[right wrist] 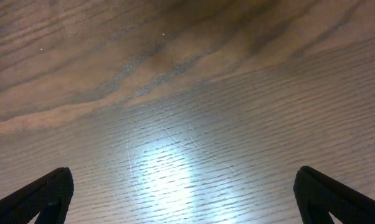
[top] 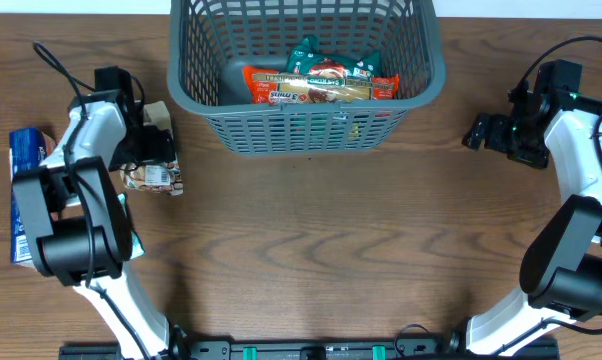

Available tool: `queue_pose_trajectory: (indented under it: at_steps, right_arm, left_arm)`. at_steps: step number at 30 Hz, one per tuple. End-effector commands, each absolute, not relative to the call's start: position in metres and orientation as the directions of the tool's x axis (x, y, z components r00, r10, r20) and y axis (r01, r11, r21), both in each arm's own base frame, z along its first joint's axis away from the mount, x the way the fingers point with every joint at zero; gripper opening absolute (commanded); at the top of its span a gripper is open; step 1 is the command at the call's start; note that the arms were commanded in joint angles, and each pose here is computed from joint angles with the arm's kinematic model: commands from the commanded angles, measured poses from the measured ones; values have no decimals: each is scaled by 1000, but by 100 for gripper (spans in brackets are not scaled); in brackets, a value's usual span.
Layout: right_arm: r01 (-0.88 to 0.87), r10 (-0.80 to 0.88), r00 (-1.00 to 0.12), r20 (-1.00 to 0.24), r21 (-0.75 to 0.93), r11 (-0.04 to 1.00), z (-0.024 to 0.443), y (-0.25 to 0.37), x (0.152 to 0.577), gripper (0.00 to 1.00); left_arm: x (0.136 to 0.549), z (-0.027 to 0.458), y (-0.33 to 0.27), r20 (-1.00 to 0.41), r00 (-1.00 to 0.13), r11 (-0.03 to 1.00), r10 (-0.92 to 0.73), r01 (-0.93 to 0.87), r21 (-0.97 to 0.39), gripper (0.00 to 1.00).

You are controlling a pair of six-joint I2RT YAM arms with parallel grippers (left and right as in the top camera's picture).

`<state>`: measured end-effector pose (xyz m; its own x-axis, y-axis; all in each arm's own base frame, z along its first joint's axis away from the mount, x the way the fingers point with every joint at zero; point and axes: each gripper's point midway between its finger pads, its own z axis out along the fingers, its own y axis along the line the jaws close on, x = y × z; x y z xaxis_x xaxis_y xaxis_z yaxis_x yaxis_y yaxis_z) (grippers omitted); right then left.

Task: Pack container
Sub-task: 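Grasp the brown paper Pantree bag with the left gripper, then carry the paper bag over the basket and drop it in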

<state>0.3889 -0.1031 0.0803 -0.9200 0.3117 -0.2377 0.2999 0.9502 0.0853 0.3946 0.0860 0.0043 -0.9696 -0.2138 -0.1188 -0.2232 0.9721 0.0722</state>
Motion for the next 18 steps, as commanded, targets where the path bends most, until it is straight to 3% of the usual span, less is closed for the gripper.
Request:
queue_pose_trajectory:
  at_steps: [1, 3, 7, 12, 13, 18]
  right_arm:
    - [274, 287, -928, -237, 87, 958, 79, -99, 389, 99]
    - [274, 287, -928, -237, 87, 958, 79, -99, 389, 99]
    - [274, 287, -929, -235, 87, 958, 79, -99, 389, 99]
    - [274, 287, -929, -233, 87, 958, 79, -99, 388, 99]
    - [274, 287, -929, -233, 87, 958, 79, -99, 388, 99]
    - [275, 288, -931, -227, 87, 958, 78, -98, 387, 99]
  left_arm:
    - [387, -10, 89, -77, -972, 970, -223, -229, 85, 99]
    - [384, -12, 88, -62, -973, 970, -223, -228, 86, 92]
    - [380, -6, 87, -56, -973, 970, -223, -228, 86, 51]
    - [374, 15, 86, -61, -973, 970, -223, -228, 86, 11]
    - [373, 21, 86, -68, -972, 970, -223, -228, 86, 6]
    - [372, 74, 86, -154, -963, 968, -221, -235, 82, 6]
